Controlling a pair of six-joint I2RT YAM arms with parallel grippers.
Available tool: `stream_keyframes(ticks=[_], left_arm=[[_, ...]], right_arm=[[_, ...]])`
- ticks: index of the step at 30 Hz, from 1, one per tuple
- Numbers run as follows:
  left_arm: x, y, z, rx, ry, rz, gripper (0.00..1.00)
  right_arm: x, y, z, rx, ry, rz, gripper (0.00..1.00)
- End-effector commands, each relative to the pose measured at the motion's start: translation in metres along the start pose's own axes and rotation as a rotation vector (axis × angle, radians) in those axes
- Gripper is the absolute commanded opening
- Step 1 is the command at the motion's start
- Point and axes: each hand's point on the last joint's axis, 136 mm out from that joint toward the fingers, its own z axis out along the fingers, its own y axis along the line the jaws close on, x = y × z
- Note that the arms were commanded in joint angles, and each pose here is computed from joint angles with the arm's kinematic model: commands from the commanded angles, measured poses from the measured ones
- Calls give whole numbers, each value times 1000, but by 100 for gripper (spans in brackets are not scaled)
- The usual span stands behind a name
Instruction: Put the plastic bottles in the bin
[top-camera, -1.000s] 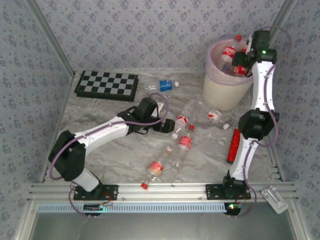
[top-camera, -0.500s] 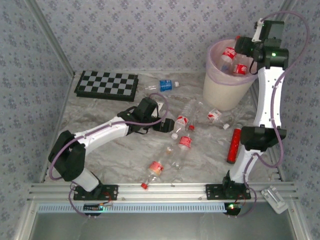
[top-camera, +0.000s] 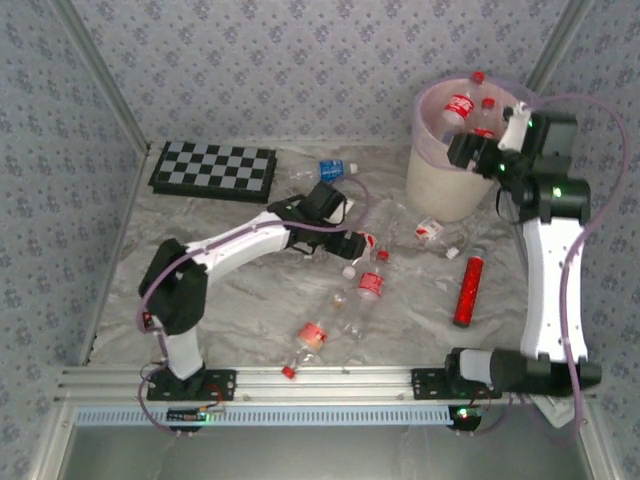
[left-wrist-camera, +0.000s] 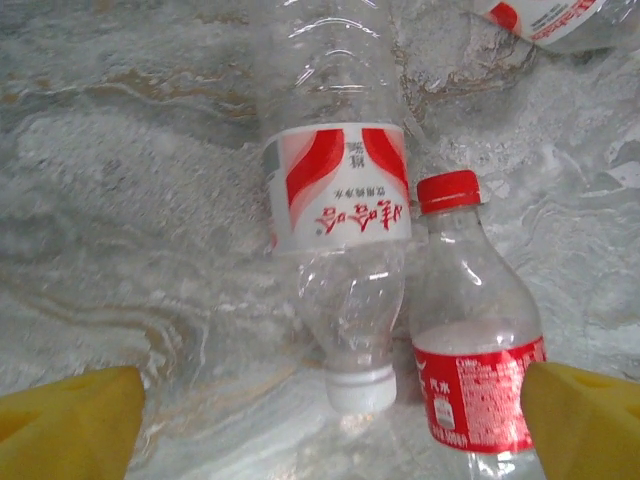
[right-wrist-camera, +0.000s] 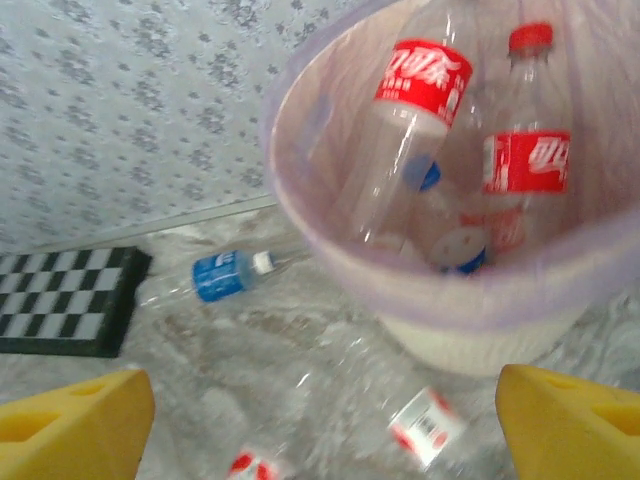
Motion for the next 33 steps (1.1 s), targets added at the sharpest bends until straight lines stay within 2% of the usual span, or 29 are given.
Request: stream_keyframes(ticks=[1, 4, 9, 11, 14, 16, 20, 25, 33], left_arm=[[-4, -10, 16, 3, 43, 78, 99], [-8, -13, 36, -17, 73, 89, 100], [7, -12, 68, -84, 133, 136, 99], [11, -4, 76, -125, 158, 137, 90], [9, -3, 83, -117, 163, 137, 87], [7, 0, 87, -129, 165, 134, 81], [4, 8, 89, -156, 146, 111, 65], [-17, 15, 68, -161, 86, 84, 59], [-47, 28, -12, -128, -113, 14, 49]], right_arm=[[30, 0, -15, -27, 42, 70, 97], [50, -5, -33, -26, 58, 107, 100], [60, 12, -39, -185, 86, 176, 100], [67, 14, -41, -196, 107, 177, 100], [71, 15, -45, -210, 96, 199, 100], [74, 17, -47, -215, 110, 196, 100], [75, 16, -48, -214, 130, 188, 99], [76, 17, -42, -240, 128, 209, 98], [85, 35, -26, -394, 146, 277, 90]])
